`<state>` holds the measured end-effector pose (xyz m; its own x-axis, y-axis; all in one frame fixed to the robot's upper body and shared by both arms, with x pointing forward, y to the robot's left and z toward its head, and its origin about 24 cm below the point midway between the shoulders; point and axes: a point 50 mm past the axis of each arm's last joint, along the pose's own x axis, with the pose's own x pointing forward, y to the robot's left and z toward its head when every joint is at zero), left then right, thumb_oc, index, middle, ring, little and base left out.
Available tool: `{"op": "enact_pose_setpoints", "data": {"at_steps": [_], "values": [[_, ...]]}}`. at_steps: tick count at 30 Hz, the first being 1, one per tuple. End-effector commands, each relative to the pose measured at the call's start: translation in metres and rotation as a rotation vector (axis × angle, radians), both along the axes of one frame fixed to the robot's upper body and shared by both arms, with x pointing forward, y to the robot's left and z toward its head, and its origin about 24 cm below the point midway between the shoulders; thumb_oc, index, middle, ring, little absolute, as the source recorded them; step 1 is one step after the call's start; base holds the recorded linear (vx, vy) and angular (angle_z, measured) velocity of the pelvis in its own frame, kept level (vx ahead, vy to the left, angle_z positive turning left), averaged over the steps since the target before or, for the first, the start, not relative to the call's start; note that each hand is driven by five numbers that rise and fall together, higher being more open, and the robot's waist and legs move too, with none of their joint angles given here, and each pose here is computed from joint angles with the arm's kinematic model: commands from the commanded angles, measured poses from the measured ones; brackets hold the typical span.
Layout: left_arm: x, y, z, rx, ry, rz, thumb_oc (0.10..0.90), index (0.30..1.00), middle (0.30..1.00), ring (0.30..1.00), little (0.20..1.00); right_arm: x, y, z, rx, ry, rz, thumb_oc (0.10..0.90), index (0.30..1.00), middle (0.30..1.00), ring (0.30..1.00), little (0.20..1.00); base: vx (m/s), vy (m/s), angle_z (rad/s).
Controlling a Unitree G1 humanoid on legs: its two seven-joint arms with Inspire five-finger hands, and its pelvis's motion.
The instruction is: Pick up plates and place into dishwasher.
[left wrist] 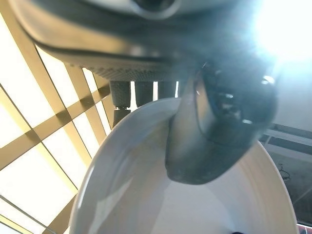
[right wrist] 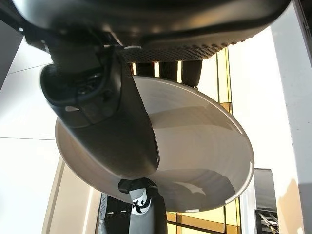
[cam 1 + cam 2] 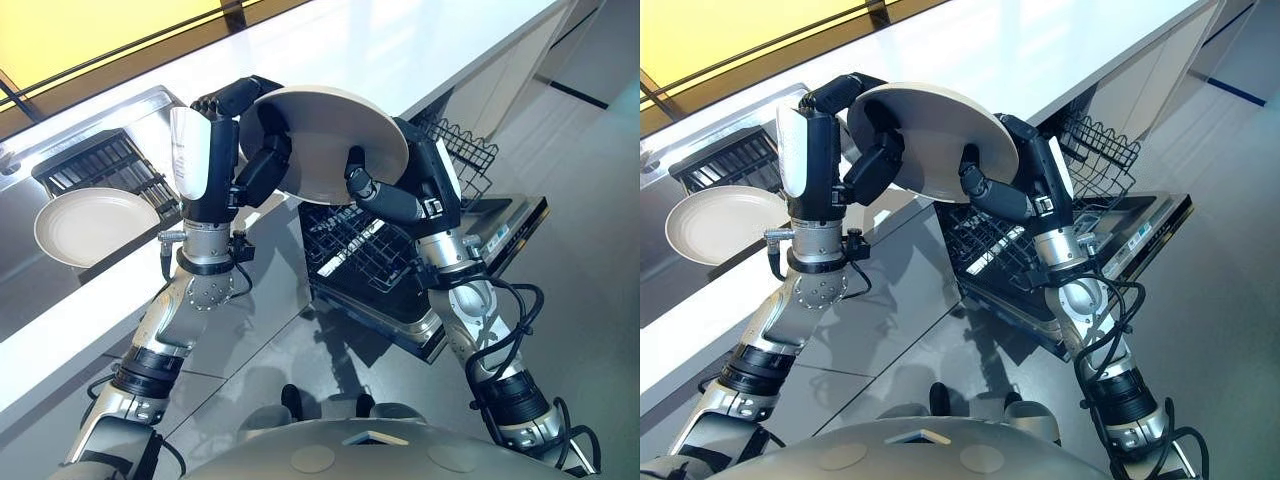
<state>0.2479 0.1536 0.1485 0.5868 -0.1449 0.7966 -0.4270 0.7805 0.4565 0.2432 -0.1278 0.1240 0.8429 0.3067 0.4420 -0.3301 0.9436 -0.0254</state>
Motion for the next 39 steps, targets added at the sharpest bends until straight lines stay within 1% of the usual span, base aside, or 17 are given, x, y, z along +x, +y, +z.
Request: {"op": "enact_pose_setpoints", "data": {"at_steps": [1,2,3,4,5,6,8,11,13,16,20,25,27,32,34,36,39], "values": [[-0.027,-0.018,0.055,-0.067,-0.339,-0.245,0.100,0.300,0.300,0.300,0.200,0.005,-0.021,0.021,0.054,-0.098,-0.120,0.100,0.300,0.300,0.300,0.200,0.00,0.000,0.00],[-0.028,-0.018,0.054,-0.073,-0.316,-0.268,0.100,0.300,0.300,0.300,0.200,0.004,-0.022,0.019,0.055,-0.095,-0.131,0.100,0.300,0.300,0.300,0.200,0.00,0.000,0.00],[-0.028,-0.018,0.053,-0.076,-0.289,-0.296,0.424,0.578,0.578,0.578,0.524,0.004,-0.024,0.018,0.058,-0.092,-0.139,0.100,0.300,0.300,0.300,0.200,0.00,0.000,0.00],[-0.028,-0.019,0.053,-0.073,-0.278,-0.307,0.715,0.827,0.827,0.827,0.815,0.004,-0.024,0.018,0.058,-0.092,-0.142,0.100,0.300,0.300,0.300,0.200,0.00,0.000,0.00],[-0.028,-0.019,0.052,-0.078,-0.238,-0.341,0.800,0.900,0.900,0.900,0.900,0.004,-0.025,0.018,0.058,-0.091,-0.149,0.100,0.300,0.300,0.300,0.200,0.00,-0.008,0.04],[-0.027,-0.020,0.050,-0.096,-0.147,-0.422,0.800,0.900,0.900,0.900,0.900,0.003,-0.027,0.017,0.060,-0.089,-0.159,0.100,0.300,0.300,0.300,0.200,0.00,-0.009,0.04],[-0.026,-0.020,0.048,-0.130,-0.063,-0.503,0.800,0.900,0.900,0.900,0.900,0.002,-0.028,0.016,0.062,-0.089,-0.171,0.100,0.300,0.300,0.300,0.200,0.00,-0.004,0.02],[-0.022,-0.022,0.034,-0.208,0.155,-0.691,0.800,0.900,0.900,0.900,0.900,0.001,-0.034,0.015,0.063,-0.106,-0.215,0.100,0.300,0.300,0.300,0.200,0.00,0.000,0.00],[-0.019,-0.022,0.027,-0.248,0.230,-0.730,0.800,0.900,0.900,0.900,0.900,0.000,-0.038,0.017,0.060,-0.135,-0.261,0.100,0.300,0.300,0.300,0.200,0.00,0.000,0.00],[-0.015,-0.018,0.019,-0.283,0.287,-0.730,0.800,0.900,0.900,0.900,0.900,-0.001,-0.049,0.021,0.062,-0.185,-0.341,0.100,0.300,0.300,0.300,0.200,0.00,0.000,0.00],[-0.012,-0.003,0.011,-0.263,0.314,-0.631,0.800,0.900,0.900,0.900,0.900,-0.001,-0.075,0.028,0.068,-0.256,-0.503,0.100,0.300,0.300,0.300,0.200,0.00,0.000,0.00],[-0.007,0.037,0.001,-0.266,0.377,-0.461,0.800,0.900,0.900,0.900,0.900,0.000,-0.123,0.035,-0.034,-0.307,-0.816,0.100,0.300,0.300,0.300,0.200,0.03,-0.034,0.02],[-0.005,0.052,-0.003,-0.307,0.394,-0.403,0.800,0.900,0.900,0.900,0.900,0.002,-0.144,0.033,-0.061,-0.274,-0.938,0.100,0.300,0.300,0.300,0.200,0.05,-0.042,0.10],[-0.005,0.087,-0.007,-0.363,0.393,-0.249,0.800,0.900,0.900,0.900,0.900,0.003,-0.202,0.024,-0.134,-0.106,-1.215,0.100,0.300,0.300,0.300,0.200,0.09,-0.049,0.12],[-0.006,0.097,-0.006,-0.363,0.380,-0.189,0.800,0.900,0.900,0.900,0.900,0.002,-0.218,0.017,-0.174,-0.032,-1.286,0.100,0.300,0.300,0.300,0.200,0.11,-0.059,0.10],[-0.005,0.107,-0.004,-0.352,0.366,-0.123,0.800,0.900,0.900,0.900,0.900,0.001,-0.232,0.010,-0.265,0.045,-1.350,0.100,0.300,0.300,0.300,0.200,0.12,-0.068,0.17],[-0.005,0.118,-0.002,-0.349,0.351,-0.048,0.800,0.900,0.900,0.900,0.900,0.001,-0.243,0.005,-0.390,0.122,-1.390,0.100,0.300,0.300,0.300,0.200,0.12,-0.063,0.22]]}}
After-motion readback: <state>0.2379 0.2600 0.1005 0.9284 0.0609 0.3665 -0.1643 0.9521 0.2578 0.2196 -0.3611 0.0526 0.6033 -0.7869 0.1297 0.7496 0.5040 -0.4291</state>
